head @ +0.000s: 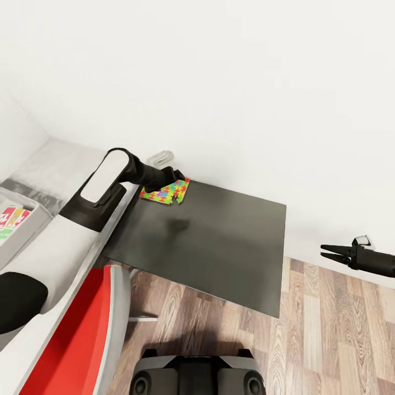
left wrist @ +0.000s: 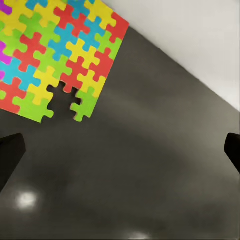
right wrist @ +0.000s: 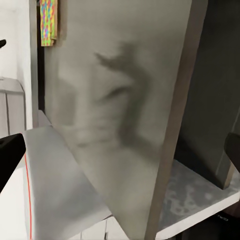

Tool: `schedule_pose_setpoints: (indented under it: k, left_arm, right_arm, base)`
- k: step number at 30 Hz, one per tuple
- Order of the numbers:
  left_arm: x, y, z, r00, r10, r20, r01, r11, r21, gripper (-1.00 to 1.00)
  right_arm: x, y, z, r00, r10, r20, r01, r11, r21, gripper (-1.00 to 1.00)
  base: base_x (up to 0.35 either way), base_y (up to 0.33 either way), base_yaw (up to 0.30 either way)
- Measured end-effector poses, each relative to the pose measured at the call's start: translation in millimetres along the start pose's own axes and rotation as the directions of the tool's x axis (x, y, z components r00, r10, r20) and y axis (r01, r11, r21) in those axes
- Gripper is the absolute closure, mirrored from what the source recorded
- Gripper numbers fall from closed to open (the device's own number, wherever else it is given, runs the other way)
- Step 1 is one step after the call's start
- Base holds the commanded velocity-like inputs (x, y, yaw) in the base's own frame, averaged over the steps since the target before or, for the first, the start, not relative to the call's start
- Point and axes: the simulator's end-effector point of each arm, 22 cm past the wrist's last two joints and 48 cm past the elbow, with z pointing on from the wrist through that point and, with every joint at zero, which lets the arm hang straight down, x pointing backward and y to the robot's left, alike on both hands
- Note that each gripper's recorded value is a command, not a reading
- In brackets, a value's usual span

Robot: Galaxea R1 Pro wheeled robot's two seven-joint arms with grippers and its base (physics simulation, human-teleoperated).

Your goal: Put all the toys in the child's room - the three board games (two on the bed and one on the table), the two jigsaw puzzles on the table, and the tennis ball on the table - inside the toy box on the table in the child's room.

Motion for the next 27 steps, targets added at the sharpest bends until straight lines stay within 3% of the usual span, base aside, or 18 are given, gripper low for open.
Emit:
schedule_pose_setpoints:
  k: [2, 8, 27]
  left_arm:
    - [-12, 19, 1.4, 1.000, 0.010, 0.028, -0.009, 0.999, -0.030, -1.00]
    - [-30, 48, 0.8, 0.997, 0.023, 0.067, -0.019, 0.998, -0.051, -1.00]
    - [-38, 75, 2.5, 0.997, 0.033, 0.073, -0.029, 0.998, -0.058, -1.00]
  right_arm:
    - [1, 1, 3.1, 1.000, -0.006, 0.001, 0.006, 1.000, -0.006, -1.00]
    - [3, 2, 8.0, 1.000, -0.012, 0.003, 0.012, 1.000, -0.016, -1.00]
    - [4, 5, 13.3, 1.000, -0.022, 0.002, 0.022, 0.999, -0.031, -1.00]
  base:
    - [0.000, 0.000, 0.000]
    - [0.000, 0.000, 0.000]
    - [0.000, 0.000, 0.000]
